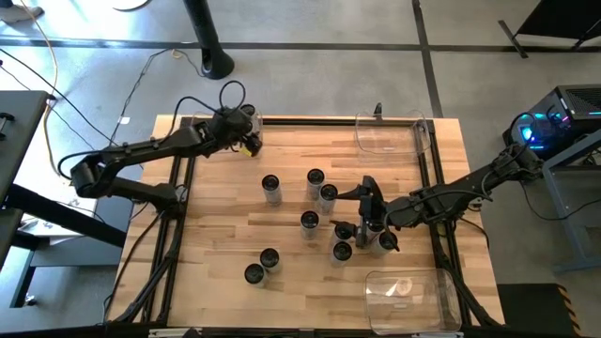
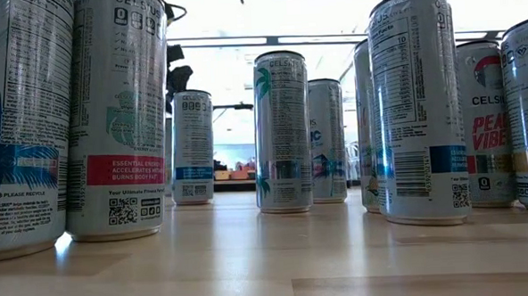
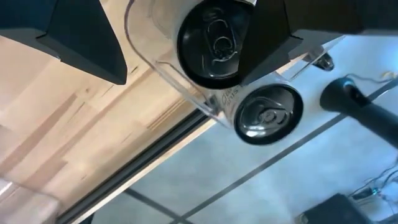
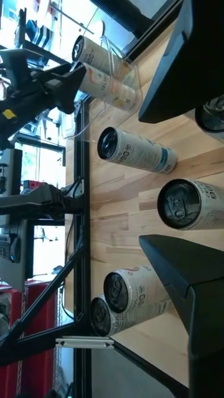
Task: Sort soda cans
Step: Put the white-yellow soda can into the top left transparent bin
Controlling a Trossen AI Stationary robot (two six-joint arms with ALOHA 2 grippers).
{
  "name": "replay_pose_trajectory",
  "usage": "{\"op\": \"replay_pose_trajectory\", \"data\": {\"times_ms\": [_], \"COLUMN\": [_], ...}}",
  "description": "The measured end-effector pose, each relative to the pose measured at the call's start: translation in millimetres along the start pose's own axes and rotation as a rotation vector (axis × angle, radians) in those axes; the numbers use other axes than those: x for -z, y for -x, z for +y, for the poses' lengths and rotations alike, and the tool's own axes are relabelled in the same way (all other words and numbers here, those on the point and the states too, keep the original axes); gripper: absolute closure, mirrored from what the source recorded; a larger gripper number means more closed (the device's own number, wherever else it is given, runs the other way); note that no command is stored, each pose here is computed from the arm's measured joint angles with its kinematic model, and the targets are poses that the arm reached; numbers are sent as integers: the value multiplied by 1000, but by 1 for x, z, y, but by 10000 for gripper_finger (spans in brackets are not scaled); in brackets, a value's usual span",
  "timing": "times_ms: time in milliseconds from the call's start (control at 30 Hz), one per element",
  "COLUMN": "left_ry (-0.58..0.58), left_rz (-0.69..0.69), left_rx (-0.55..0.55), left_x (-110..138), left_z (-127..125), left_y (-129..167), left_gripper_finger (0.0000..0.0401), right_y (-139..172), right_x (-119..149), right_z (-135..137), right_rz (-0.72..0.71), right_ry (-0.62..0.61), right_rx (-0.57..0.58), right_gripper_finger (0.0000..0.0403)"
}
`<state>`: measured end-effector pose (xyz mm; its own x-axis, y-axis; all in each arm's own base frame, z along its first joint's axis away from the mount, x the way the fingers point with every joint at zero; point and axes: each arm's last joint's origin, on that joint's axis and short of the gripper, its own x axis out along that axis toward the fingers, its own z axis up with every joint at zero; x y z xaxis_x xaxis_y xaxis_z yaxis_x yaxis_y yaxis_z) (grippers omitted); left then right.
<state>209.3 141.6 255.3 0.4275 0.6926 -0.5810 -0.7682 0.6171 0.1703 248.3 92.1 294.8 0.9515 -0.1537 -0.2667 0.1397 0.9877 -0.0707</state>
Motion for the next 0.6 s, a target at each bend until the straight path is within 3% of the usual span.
{"op": "replay_pose_trajectory", "data": {"times_ms": [267, 400, 600], "left_ry": [-30, -41, -13], "left_rz": [-67, -3, 124], "left_rx": [44, 39, -2], "left_x": [-3, 6, 17], "left_z": [1, 6, 13], "left_y": [34, 49, 43], "left_gripper_finger": [100, 101, 130], "right_y": [0, 0, 0], "right_x": [0, 0, 0], "right_z": [0, 0, 0], "right_rz": [0, 0, 0], "right_ry": [-2, -3, 0], "right_rx": [0, 0, 0], "right_gripper_finger": [98, 98, 98]}}
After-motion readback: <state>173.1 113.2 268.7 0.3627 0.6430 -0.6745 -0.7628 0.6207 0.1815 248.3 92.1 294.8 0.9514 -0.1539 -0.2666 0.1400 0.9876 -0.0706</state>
